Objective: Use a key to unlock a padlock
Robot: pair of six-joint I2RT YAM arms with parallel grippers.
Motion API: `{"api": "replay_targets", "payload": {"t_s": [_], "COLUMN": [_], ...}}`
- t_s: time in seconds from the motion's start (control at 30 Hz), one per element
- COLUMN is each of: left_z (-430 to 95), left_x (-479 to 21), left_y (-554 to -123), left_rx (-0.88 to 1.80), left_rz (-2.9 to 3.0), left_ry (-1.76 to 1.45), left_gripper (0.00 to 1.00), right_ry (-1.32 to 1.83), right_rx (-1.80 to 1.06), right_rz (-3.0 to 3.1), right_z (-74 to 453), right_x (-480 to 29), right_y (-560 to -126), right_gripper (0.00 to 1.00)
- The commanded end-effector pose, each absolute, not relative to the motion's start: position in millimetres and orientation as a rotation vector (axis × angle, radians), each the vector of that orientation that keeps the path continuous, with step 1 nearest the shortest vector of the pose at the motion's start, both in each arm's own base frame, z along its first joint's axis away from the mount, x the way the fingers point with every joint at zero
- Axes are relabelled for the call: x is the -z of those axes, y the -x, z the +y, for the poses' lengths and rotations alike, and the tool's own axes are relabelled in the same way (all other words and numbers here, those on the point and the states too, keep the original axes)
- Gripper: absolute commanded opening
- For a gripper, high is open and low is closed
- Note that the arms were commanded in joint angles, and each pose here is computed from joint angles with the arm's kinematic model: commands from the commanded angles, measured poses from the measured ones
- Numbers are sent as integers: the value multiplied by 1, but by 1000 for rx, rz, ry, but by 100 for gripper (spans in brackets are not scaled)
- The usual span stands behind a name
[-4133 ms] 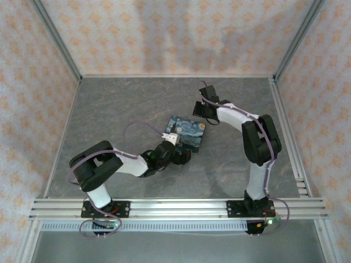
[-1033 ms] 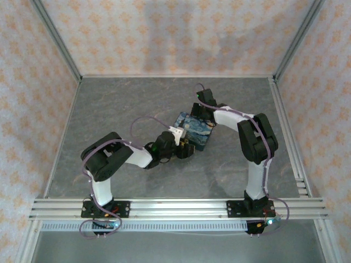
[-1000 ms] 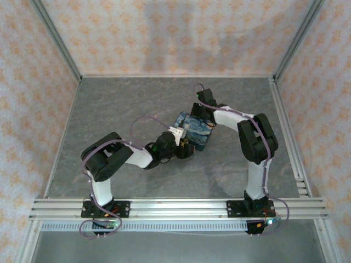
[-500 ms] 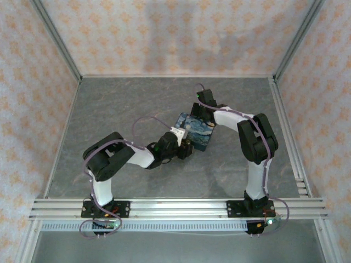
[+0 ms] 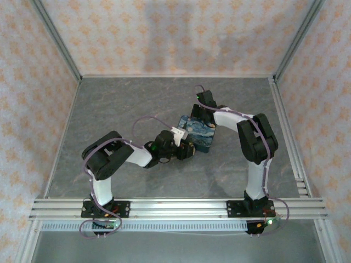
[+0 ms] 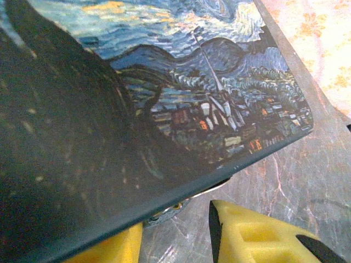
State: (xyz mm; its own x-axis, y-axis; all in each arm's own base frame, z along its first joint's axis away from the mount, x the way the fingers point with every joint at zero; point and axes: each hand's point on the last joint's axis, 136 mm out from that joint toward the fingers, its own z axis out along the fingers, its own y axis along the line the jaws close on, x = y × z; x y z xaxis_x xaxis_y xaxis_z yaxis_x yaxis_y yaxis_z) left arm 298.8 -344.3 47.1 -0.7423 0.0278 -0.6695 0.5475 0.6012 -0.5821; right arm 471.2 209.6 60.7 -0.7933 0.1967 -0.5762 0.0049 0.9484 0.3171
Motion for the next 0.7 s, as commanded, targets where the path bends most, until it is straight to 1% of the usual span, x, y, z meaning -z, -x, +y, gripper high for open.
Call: {"api": "replay_targets", "payload": {"t_s": [0.0,0.13,0.23,0.4,0.43,0.53,0.6,0.67], "left_z": [-342,-340,-335,-336,-338,-344,-346,-350], "left_x": [-64,-55,-43,-37,-28,-23,-19,-23], "left_y": [-305,-313,-323,-329,-328,-330,-331,-329], "left_rx": [1104,1062,983,847,825,836,843,908], "left_rz": [2133,2152,2186,2209,2230,2237,2243,2223], "left_ry": [-436,-392,-347,-352,-360,-346,-346,-348], "left_gripper": [44,57,61,61,61,61,57,47], "right_ry": [-125,-120,-117,-116,-116,-116,-115,-116], "right_rx": [-364,-365,-364,-365,-365,-374,-375,-371], "right_rz": [2521,2520,2520,2516,2514,2511,2510,2510], "right_z": [210,212,213,213,214,215,216,215], "right_x": [-47,-48,-49,-50,-50,-52,-53,-53], "right_y": [-456,-455,-454,-454,-454,-455,-455,-455], "right_gripper": [0,0,0,0,0,0,0,0]}}
